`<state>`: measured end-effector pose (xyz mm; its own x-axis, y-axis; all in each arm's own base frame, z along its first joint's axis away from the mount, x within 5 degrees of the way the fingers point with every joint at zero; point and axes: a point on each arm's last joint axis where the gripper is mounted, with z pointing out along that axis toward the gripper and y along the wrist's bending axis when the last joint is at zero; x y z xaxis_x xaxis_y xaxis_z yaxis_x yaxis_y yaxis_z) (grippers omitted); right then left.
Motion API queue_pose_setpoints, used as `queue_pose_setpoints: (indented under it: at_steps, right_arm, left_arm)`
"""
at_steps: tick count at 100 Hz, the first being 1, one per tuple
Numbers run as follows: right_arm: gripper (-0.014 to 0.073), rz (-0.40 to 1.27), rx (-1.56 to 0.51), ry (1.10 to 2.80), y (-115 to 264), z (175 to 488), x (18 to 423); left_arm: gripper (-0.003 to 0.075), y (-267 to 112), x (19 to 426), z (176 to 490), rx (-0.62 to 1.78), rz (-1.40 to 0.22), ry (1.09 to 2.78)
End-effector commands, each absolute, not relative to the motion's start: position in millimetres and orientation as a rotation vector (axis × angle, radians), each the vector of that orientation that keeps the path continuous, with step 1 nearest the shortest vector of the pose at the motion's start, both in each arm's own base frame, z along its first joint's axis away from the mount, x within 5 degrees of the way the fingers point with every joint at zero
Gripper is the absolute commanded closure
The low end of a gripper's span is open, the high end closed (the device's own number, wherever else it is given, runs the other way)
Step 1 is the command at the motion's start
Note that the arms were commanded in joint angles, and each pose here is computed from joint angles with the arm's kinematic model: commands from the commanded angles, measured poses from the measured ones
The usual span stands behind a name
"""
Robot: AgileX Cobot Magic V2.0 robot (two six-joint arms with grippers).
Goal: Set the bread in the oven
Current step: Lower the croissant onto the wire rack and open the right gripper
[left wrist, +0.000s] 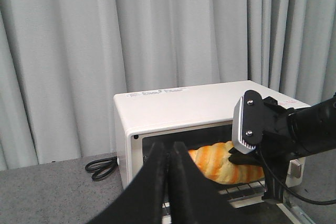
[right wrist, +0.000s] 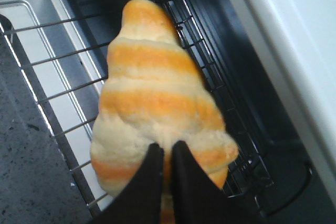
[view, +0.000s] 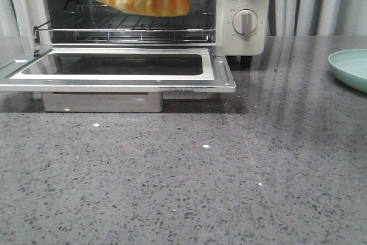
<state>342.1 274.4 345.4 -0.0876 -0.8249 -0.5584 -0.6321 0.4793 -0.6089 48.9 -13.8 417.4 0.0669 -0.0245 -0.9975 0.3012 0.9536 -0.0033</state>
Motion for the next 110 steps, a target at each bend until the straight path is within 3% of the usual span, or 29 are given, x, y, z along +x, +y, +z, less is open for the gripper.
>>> queue_pose_setpoints:
  at_steps: [1,44,51,68,75,110]
  right_arm:
    - [0.0664,-0.263,-1.175,1.656,270.8,382.3,337.3]
    - [0.0654,-0.327,-1.197,1.619,270.0,382.5,340.1]
    - [0.0592,-0.329,-1.198,1.618,269.9,382.5,340.1]
    - [0.0253,-0.333,-1.199,1.615,269.8,382.6,340.2]
    - [0.0175,-0.333,-1.199,1.614,269.9,382.7,340.2]
    - [0.0171,-0.330,-1.199,1.613,270.6,382.8,339.7]
  left_arm:
    - [0.0741,-13.0,45.8,432.7,0.213,-0.257,1.394]
    - [0.0741,-13.0,45.8,432.6,0.214,-0.257,1.395]
    - [0.0741,-13.0,45.8,432.6,0.214,-0.257,1.395]
    - [0.0741,-13.0,45.8,432.6,0.214,-0.257,1.395]
    - [0.0741,-13.0,45.8,432.6,0.214,-0.257,1.395]
    - [0.0741,-12.9,45.7,432.2,0.214,-0.256,1.400]
